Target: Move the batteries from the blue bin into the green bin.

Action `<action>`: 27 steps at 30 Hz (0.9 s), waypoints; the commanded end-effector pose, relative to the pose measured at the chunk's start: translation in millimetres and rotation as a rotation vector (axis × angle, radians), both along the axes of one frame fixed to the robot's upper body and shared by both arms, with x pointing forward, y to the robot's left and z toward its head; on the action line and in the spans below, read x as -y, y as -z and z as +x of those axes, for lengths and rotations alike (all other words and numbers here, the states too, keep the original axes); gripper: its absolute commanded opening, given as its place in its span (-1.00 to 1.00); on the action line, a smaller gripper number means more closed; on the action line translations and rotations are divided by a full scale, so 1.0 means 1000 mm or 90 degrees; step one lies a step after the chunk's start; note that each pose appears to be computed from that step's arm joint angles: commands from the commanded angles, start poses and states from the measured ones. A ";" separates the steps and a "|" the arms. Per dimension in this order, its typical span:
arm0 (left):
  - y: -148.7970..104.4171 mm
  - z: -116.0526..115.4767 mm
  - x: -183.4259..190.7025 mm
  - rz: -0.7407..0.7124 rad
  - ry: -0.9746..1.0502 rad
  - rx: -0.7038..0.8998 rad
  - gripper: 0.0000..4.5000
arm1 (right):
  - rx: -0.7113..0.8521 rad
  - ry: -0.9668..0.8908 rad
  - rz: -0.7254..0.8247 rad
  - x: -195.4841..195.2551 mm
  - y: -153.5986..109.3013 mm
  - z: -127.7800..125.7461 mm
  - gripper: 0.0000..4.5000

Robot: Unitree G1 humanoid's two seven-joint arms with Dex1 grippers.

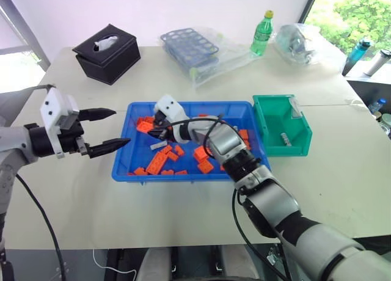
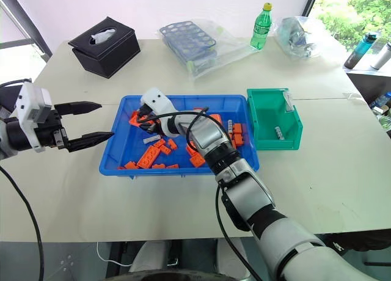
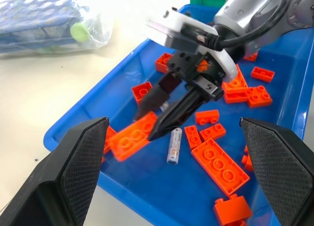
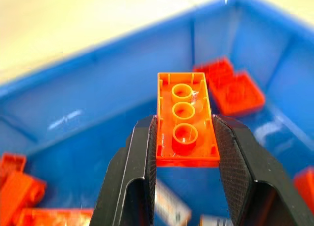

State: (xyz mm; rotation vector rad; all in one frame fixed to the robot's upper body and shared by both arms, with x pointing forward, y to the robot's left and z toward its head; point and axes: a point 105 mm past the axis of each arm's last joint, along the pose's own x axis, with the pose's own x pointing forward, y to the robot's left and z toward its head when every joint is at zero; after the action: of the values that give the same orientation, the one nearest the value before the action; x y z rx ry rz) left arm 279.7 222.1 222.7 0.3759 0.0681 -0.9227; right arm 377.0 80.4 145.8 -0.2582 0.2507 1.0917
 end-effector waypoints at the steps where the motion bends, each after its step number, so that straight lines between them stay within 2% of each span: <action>1: -0.012 -0.001 0.000 0.004 -0.001 0.036 1.00 | 0.025 0.005 0.004 -0.007 -0.006 0.005 0.12; 5: -0.012 -0.002 0.000 0.002 -0.002 0.036 1.00 | 0.059 -0.014 0.004 -0.010 -0.016 0.006 0.97; 8: -0.012 -0.002 0.001 -0.002 -0.001 0.034 1.00 | 0.086 -0.085 0.008 -0.012 -0.031 -0.002 0.97; 12: -0.011 -0.003 0.002 -0.003 0.003 0.034 1.00 | 0.086 -0.142 -0.016 -0.011 -0.032 -0.006 0.97; 19: -0.011 -0.004 0.006 -0.004 0.012 0.033 1.00 | 0.066 -0.214 -0.088 -0.005 -0.002 -0.017 0.97; 27: -0.011 -0.009 0.008 -0.004 0.020 0.026 1.00 | 0.070 -0.189 -0.136 0.002 0.023 -0.012 0.97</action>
State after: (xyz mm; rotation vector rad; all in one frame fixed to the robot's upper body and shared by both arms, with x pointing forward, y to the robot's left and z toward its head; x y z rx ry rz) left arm 275.1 215.1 222.0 0.3742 0.0643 -0.9457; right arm 366.1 73.5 117.6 -0.5452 0.2751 1.3313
